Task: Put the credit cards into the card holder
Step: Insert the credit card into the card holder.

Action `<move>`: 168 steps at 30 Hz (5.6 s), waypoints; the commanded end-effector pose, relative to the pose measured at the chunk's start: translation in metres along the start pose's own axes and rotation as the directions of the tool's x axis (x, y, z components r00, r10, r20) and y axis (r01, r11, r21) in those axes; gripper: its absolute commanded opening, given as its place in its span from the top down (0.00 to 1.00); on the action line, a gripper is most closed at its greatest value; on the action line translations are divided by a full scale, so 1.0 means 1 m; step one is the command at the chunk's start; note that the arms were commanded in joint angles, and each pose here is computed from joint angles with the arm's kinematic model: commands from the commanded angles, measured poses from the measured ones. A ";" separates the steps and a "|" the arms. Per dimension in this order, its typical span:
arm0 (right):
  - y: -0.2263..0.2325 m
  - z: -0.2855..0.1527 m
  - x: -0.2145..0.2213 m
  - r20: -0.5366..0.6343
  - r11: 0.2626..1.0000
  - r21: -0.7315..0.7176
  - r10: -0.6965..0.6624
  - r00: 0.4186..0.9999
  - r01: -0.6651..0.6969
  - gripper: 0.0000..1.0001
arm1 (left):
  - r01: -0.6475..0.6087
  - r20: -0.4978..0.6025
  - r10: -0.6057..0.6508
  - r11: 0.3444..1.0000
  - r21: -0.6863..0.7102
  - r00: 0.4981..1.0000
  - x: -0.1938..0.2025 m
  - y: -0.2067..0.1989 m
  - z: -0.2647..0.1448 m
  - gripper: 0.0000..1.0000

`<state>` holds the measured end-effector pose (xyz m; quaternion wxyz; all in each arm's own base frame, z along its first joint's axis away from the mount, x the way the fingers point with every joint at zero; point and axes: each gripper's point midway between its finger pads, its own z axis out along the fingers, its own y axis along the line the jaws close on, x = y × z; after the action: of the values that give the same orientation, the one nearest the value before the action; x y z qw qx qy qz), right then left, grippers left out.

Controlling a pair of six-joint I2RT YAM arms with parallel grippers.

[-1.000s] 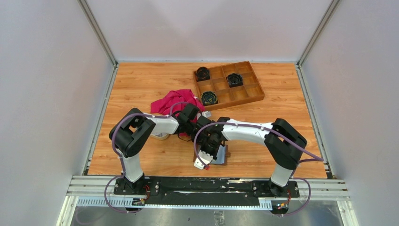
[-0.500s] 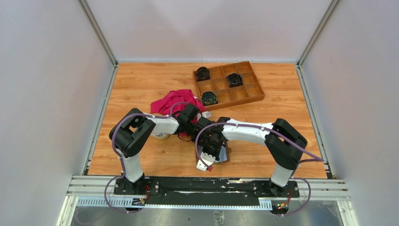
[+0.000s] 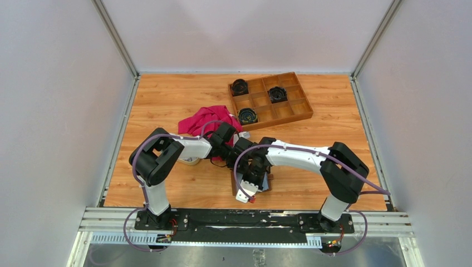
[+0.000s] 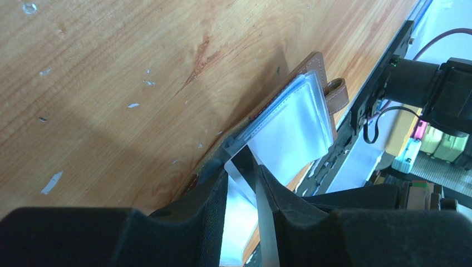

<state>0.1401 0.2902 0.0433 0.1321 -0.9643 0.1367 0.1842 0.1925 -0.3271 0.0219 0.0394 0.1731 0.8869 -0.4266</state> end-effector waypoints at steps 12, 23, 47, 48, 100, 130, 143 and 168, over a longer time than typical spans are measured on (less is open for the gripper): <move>-0.009 0.017 -0.002 0.007 0.998 -0.038 0.056 0.998 -0.056 0.88 | 0.016 -0.011 -0.017 0.999 -0.048 1.000 0.014 0.011 0.000 0.65; 0.010 0.010 0.006 -0.051 0.996 -0.058 0.061 0.997 -0.064 0.91 | 0.013 -0.010 -0.014 0.999 -0.048 1.000 0.015 0.011 -0.001 0.61; 0.054 -0.028 0.011 0.088 0.922 0.036 0.382 0.920 -0.386 0.85 | -0.006 0.072 0.009 0.999 -0.047 0.997 -0.004 -0.005 -0.013 0.55; 0.058 -0.025 0.013 0.085 0.918 0.025 0.393 0.916 -0.396 0.86 | -0.005 0.079 0.009 0.999 -0.048 0.997 -0.005 -0.007 -0.015 0.55; 0.056 -0.023 0.018 0.186 0.851 0.070 0.502 0.844 -0.521 0.87 | 0.051 0.085 -0.048 0.998 -0.030 0.995 0.016 -0.010 0.003 0.79; 0.052 -0.023 0.025 0.171 0.831 0.092 0.529 0.831 -0.548 0.92 | 0.122 0.164 -0.099 0.983 -0.135 0.982 0.032 0.003 -0.003 0.93; 0.046 -0.026 0.040 0.125 0.779 0.108 0.606 0.786 -0.618 0.99 | 0.141 0.230 -0.110 0.982 -0.122 0.967 0.022 -0.004 0.000 0.99; 0.072 -0.041 0.023 0.270 0.825 0.205 0.470 0.840 -0.527 0.88 | 0.113 0.274 -0.092 0.992 -0.061 0.957 -0.007 -0.018 0.014 0.98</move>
<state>0.1855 0.2123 0.0682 0.2591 -0.8168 0.4538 0.2446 0.1915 -0.3424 0.0252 0.1412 0.0473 0.9021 -0.4051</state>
